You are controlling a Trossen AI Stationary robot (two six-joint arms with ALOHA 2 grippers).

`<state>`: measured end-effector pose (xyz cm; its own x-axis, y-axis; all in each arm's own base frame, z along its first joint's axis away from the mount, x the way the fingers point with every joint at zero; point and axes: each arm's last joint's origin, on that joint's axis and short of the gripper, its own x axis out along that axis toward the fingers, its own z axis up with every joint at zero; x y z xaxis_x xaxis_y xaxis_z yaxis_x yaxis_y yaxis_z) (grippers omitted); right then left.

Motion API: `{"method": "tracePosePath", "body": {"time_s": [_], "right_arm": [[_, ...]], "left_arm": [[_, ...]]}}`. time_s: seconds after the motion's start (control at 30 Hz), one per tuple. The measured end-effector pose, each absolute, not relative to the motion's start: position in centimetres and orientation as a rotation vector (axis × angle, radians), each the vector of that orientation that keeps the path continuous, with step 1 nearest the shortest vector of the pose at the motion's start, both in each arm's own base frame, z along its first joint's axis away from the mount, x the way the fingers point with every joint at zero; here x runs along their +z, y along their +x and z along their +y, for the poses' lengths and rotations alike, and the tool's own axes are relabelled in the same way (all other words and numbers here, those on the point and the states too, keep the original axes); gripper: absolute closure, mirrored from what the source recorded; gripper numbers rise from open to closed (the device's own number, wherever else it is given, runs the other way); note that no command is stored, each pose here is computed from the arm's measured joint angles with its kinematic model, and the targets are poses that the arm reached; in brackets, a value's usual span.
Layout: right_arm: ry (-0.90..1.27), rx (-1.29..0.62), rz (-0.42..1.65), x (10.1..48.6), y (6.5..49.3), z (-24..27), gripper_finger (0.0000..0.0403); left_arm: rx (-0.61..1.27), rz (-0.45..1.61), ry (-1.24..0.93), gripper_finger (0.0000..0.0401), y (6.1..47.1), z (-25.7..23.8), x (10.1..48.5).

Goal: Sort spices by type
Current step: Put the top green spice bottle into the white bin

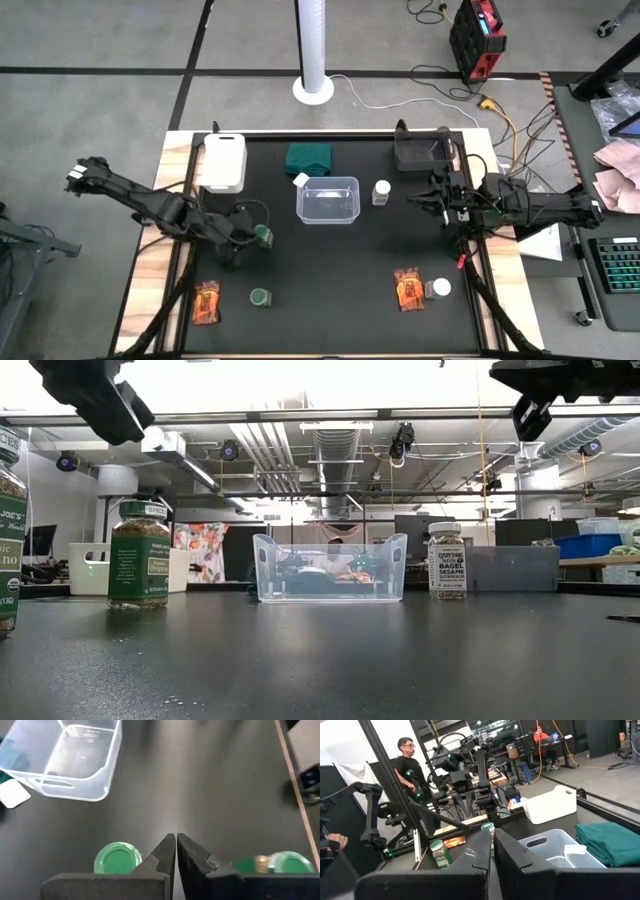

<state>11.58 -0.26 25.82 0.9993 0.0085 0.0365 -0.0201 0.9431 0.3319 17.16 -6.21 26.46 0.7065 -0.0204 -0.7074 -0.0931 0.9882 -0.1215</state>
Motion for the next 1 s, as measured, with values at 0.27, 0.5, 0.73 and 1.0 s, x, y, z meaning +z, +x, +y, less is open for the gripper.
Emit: {"method": "tracePosePath", "body": {"time_s": [0.27, 0.5, 0.73, 1.0], "right_arm": [[0.327, 0.01, -0.022, 25.9, 11.8, -0.3, 0.039], [0.26, -0.016, 0.039, 25.2, 11.9, -0.3, 0.039], [0.21, -0.016, 0.051, 25.1, 11.9, -0.3, 0.039], [0.211, -0.022, 0.108, 24.1, 12.0, -0.3, 0.039]], "left_arm": [[0.09, 0.831, -0.136, 0.0382, 18.0, -6.4, 25.5], [0.103, 0.922, -0.185, 0.0297, 18.9, -7.0, 24.6], [0.216, 1.028, -0.074, 0.0176, 20.0, -7.1, 24.7], [0.242, 1.046, 0.093, 0.0113, 21.5, -7.4, 25.9]]}}
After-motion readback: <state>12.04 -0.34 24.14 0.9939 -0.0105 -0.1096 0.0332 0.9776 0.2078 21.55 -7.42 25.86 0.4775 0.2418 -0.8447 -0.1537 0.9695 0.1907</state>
